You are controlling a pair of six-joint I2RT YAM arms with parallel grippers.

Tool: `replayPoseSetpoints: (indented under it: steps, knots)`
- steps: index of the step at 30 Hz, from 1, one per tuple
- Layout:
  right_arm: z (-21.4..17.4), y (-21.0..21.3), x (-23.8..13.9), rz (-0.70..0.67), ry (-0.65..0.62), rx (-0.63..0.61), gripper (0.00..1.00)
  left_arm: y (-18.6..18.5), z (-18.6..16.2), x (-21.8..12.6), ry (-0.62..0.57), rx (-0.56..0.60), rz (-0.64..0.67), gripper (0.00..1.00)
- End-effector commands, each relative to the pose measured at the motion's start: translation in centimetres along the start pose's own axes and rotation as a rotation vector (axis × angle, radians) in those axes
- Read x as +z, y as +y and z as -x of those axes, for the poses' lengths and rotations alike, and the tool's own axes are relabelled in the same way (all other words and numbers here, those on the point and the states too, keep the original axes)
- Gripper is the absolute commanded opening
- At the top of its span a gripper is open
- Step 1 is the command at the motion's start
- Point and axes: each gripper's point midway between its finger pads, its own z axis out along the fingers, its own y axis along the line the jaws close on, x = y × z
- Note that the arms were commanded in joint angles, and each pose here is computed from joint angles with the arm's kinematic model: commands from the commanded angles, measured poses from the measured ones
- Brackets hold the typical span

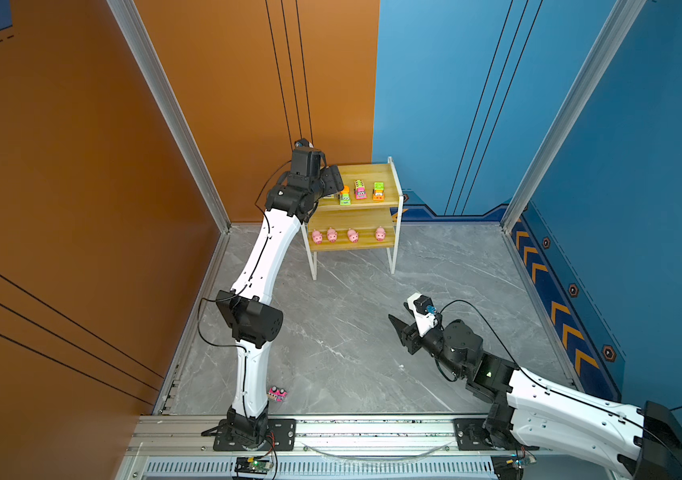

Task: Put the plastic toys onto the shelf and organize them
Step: 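Withdraw the left gripper from the shelf while the right gripper reaches toward the pink truck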

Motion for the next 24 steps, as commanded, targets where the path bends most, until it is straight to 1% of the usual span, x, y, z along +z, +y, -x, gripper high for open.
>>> replayPoseSetpoints:
  steps: [1, 4, 8, 12, 15, 17, 18, 21, 23, 24]
  knots:
    - [-0.1, 0.2, 0.1, 0.0, 0.014, -0.002, 0.58, -1.0, 3.2, -3.0, -0.066, 0.025, -0.061, 0.93]
    - [-0.1, 0.4, 0.2, 0.002, 0.016, -0.006, 0.61, -1.1, 4.5, -4.3, -0.089, 0.021, -0.086, 0.97]
    - [-0.1, 0.6, 0.3, 0.002, 0.017, -0.014, 0.63, -1.3, 6.0, -7.0, -0.121, 0.024, -0.107, 1.0]
    - [-0.3, 0.7, 0.3, -0.002, 0.022, -0.027, 0.66, 0.7, 5.9, -10.3, -0.131, 0.04, -0.035, 1.0]
    - [-0.7, 1.0, 0.1, 0.007, 0.03, -0.038, 0.68, 4.5, 4.7, -13.7, -0.123, 0.023, 0.07, 1.0]
    - [-1.1, 1.4, 0.1, 0.023, 0.043, -0.046, 0.71, 7.9, 2.2, -15.6, -0.087, -0.013, 0.151, 0.99]
    - [-1.3, 1.7, 0.1, 0.034, 0.05, -0.052, 0.74, 9.4, 0.8, -16.4, -0.07, -0.029, 0.189, 0.99]
    - [-2.2, 3.2, 0.2, 0.085, 0.078, -0.084, 0.79, 14.2, -5.4, -18.6, 0.02, -0.09, 0.31, 0.99]
    - [-3.0, 4.6, 0.6, 0.13, 0.108, -0.099, 0.81, 17.1, -10.5, -19.7, 0.116, -0.131, 0.387, 0.98]
    - [-3.3, 5.4, 0.8, 0.152, 0.118, -0.106, 0.81, 18.2, -12.5, -20.1, 0.152, -0.152, 0.415, 0.98]
